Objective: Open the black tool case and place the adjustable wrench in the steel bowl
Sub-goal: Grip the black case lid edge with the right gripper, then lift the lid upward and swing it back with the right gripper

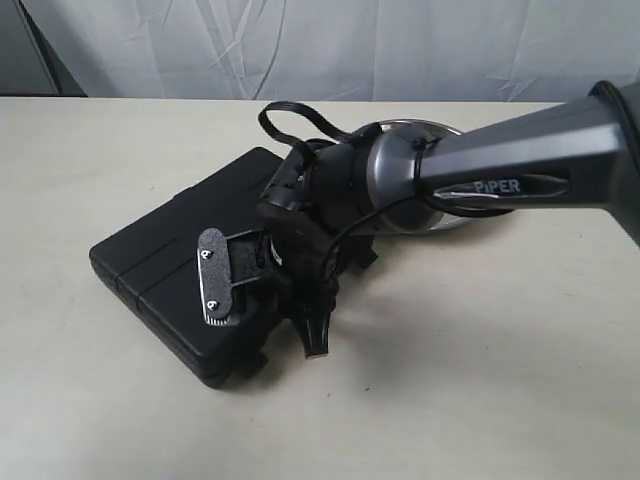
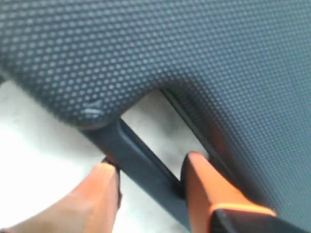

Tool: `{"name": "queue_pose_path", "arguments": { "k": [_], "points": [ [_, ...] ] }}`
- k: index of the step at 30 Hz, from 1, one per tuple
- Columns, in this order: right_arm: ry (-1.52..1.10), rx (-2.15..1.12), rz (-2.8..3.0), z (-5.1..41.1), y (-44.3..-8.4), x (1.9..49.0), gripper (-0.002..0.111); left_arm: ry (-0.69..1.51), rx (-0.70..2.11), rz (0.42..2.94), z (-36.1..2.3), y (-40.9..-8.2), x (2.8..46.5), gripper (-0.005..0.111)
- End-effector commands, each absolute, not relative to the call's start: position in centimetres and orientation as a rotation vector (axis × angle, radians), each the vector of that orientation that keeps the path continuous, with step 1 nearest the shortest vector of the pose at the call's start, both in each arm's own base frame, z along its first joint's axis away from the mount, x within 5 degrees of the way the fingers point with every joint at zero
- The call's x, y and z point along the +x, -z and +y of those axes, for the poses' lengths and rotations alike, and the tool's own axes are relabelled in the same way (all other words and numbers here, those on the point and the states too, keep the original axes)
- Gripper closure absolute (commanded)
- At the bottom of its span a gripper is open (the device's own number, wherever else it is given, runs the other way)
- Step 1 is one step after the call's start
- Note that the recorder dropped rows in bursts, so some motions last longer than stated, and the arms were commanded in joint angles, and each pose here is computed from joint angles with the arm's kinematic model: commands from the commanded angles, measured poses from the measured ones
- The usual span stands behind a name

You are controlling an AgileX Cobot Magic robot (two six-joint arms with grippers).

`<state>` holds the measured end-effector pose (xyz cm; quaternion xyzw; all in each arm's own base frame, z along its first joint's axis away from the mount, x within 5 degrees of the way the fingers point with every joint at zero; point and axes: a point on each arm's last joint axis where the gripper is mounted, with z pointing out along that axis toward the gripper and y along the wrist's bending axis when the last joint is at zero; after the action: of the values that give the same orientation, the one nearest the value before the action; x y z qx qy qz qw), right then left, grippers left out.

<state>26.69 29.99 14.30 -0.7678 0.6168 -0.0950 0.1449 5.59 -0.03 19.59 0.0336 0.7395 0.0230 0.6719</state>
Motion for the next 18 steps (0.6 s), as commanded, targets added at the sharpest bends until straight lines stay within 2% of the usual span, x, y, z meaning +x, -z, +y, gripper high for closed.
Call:
{"name": "queue_pose_path", "arguments": {
  "k": [1,12,18],
  "points": [
    [0.226,-2.122,1.831,29.7,-16.3,26.5,0.108,-0.049,0.075,1.662,0.0,-19.7,5.6,0.106],
    [0.207,-2.107,1.844,29.7,-17.0,26.1,0.108,-0.049,0.075,1.662,0.0,-19.7,5.6,0.106],
    [0.247,-2.149,1.712,30.9,-18.8,24.4,0.109,-0.049,0.075,1.662,0.0,-19.7,5.6,0.106]
  ]
}}
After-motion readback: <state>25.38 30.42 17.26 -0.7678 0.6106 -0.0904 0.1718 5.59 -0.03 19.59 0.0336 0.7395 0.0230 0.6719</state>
